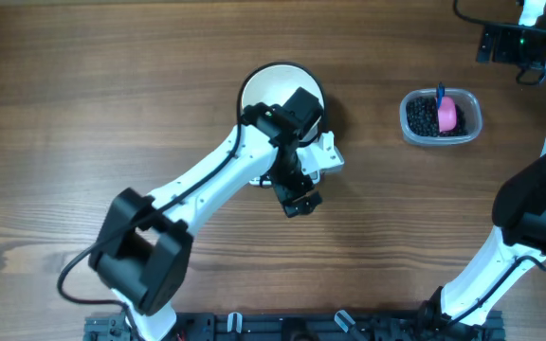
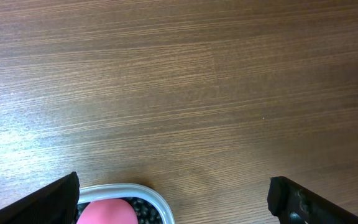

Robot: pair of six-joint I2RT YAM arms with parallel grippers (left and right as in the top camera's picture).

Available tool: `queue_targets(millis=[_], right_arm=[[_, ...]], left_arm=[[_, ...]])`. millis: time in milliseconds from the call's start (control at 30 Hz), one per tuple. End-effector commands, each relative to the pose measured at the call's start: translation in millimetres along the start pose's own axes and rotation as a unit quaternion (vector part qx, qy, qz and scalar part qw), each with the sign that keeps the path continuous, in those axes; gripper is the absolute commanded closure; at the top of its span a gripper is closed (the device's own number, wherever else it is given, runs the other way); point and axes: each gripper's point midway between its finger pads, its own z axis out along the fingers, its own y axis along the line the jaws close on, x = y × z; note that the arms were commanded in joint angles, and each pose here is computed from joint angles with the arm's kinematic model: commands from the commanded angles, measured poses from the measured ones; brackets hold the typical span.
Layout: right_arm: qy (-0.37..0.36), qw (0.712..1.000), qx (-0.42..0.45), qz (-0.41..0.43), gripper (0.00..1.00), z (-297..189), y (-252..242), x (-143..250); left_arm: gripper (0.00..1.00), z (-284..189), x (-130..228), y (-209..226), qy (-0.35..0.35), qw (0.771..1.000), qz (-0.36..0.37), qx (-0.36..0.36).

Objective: Scoop item into bowl and weigh 150g on scale

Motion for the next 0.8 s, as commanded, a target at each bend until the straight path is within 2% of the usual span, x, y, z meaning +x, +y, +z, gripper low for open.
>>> queue_targets(millis=[0, 233, 367, 767], right_arm=[[0.002, 1.000, 0.001, 0.001, 0.00, 5, 1, -1], [0.002, 1.000, 0.001, 0.001, 0.00, 5, 1, -1], [0.002, 1.000, 0.001, 0.001, 0.00, 5, 1, -1], [0.002, 1.000, 0.001, 0.001, 0.00, 5, 1, -1]], left_arm=[[0.00, 20, 3, 0, 0.020, 1.000, 0.018, 0.012], [0.00, 44, 9, 7, 0.052, 0.998, 0.021, 0.003], [0.00, 59, 26, 24, 0.115, 0.991, 0.034, -0.055], [0.00, 70, 12, 24, 0.087, 0.995, 0.034, -0.045]])
